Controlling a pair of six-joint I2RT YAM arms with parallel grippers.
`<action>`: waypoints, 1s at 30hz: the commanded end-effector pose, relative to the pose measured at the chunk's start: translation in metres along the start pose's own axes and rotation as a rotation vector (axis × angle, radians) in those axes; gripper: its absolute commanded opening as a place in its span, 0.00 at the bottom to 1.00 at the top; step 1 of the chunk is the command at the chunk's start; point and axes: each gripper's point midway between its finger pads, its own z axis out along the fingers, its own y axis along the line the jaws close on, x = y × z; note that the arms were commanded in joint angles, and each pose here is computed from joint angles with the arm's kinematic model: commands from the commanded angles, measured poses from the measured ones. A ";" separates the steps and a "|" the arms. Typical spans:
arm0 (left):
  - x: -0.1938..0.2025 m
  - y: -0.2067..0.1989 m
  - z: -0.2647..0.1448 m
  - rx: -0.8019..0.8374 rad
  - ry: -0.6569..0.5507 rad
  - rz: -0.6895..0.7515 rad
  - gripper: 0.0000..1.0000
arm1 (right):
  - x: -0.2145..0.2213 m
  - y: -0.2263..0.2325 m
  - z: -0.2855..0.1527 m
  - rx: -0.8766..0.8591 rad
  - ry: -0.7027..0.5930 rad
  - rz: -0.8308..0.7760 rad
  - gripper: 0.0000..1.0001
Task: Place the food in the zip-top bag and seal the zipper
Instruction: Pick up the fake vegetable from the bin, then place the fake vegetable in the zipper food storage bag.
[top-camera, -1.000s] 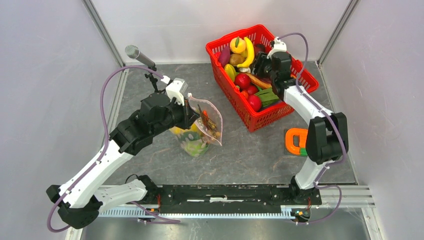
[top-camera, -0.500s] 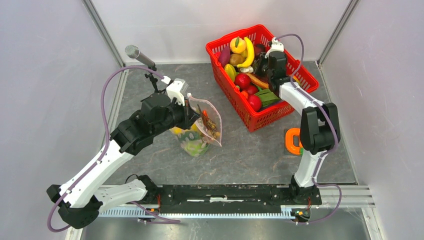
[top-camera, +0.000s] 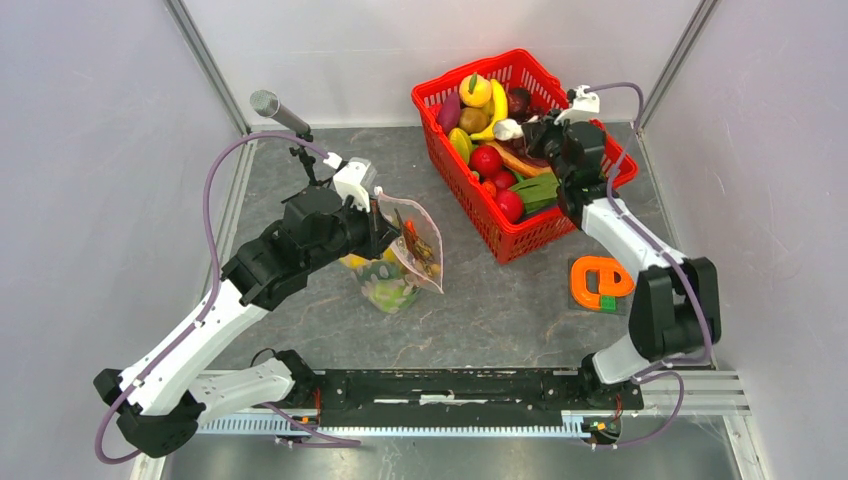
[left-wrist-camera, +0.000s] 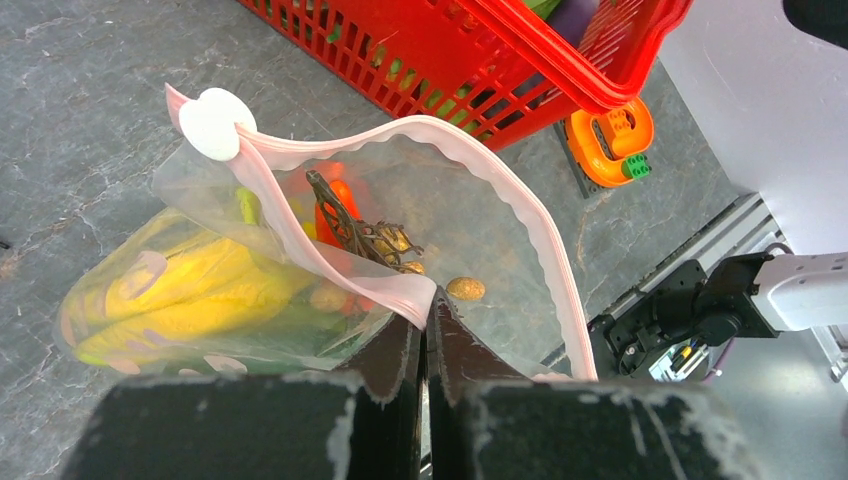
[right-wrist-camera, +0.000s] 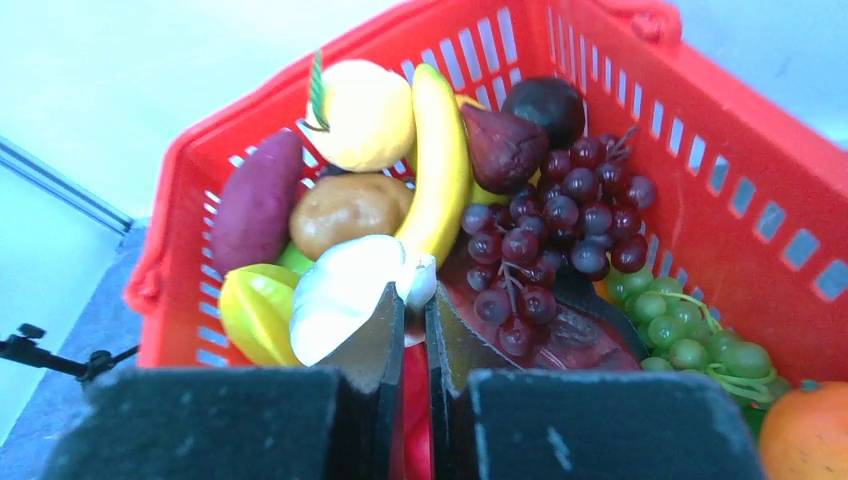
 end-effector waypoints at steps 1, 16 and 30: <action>-0.010 -0.009 -0.003 0.041 -0.043 -0.033 0.06 | -0.042 0.016 -0.027 -0.063 -0.136 -0.021 0.06; -0.015 -0.009 -0.002 0.034 -0.065 -0.039 0.06 | -0.041 0.129 -0.154 -0.558 -0.190 -0.108 0.00; -0.019 -0.008 -0.001 0.025 -0.081 -0.054 0.06 | 0.015 0.237 -0.227 -0.707 -0.159 -0.639 0.00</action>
